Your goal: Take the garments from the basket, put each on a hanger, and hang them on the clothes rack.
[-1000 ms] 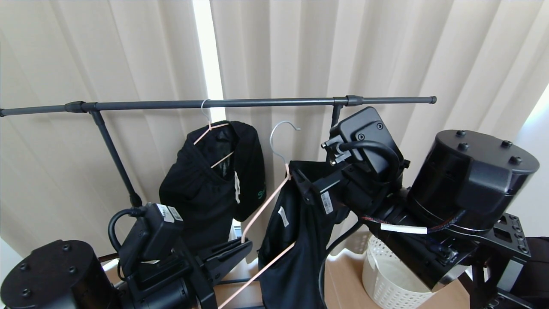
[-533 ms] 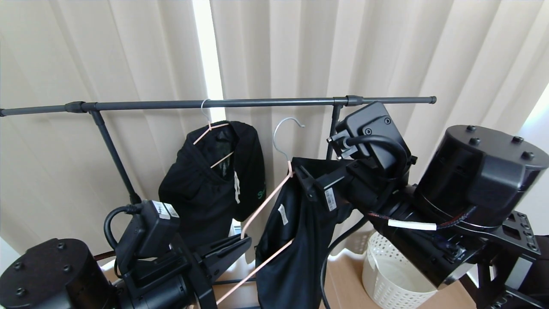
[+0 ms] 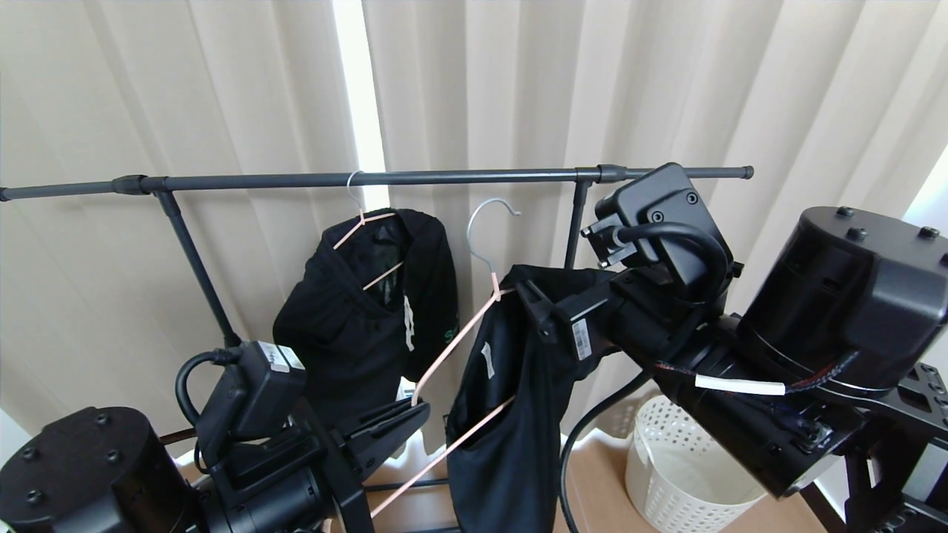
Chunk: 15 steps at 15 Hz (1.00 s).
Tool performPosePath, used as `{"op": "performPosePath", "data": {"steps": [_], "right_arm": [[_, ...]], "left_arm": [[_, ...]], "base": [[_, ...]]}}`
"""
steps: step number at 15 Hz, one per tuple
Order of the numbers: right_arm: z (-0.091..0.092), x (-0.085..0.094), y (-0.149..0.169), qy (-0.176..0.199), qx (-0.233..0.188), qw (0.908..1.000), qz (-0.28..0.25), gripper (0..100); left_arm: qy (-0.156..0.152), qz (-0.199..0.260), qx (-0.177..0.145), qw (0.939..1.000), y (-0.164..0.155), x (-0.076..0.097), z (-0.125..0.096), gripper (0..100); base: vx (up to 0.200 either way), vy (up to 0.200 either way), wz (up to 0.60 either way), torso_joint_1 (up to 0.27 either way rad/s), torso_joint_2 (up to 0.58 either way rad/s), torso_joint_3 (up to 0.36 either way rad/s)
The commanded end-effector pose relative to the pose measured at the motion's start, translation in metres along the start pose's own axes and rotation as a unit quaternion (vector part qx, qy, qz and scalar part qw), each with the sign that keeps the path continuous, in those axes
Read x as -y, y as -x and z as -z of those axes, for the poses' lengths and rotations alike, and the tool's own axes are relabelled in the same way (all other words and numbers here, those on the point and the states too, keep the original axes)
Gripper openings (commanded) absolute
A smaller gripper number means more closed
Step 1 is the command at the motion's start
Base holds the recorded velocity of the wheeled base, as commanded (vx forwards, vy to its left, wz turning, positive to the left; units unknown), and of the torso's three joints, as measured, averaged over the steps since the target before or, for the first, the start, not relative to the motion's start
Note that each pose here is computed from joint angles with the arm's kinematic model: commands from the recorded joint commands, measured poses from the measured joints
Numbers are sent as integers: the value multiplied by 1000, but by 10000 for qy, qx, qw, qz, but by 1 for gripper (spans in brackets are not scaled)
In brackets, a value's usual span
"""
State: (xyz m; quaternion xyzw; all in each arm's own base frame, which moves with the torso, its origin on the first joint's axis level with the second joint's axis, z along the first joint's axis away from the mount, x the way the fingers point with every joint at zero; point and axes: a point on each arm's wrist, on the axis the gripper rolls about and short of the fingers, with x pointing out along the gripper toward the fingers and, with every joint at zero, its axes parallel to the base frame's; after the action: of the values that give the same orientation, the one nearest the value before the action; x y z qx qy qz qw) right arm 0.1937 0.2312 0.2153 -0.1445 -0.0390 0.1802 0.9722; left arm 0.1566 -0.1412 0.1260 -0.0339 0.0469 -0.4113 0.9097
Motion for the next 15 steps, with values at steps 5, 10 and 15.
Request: {"op": "performPosePath", "data": {"steps": [5, 10, 15], "right_arm": [[5, -4, 1, 58, -72, 9999, -77, 100], [6, -6, 5, 81, -89, 9998, -155, 100], [5, -4, 8, 102, -31, 9995, -290, 100]], "left_arm": [[-25, -27, 230, 9997, 1, -1, -5, 0], [-26, -50, 240, 9997, 1, -2, -5, 0], [-22, -111, 238, 9997, 2, -6, -5, 0]], "base": [[0, 0, 0, 0, 0, 0], [0, 0, 0, 0, 0, 0], [0, 0, 0, 0, 0, 0]]}}
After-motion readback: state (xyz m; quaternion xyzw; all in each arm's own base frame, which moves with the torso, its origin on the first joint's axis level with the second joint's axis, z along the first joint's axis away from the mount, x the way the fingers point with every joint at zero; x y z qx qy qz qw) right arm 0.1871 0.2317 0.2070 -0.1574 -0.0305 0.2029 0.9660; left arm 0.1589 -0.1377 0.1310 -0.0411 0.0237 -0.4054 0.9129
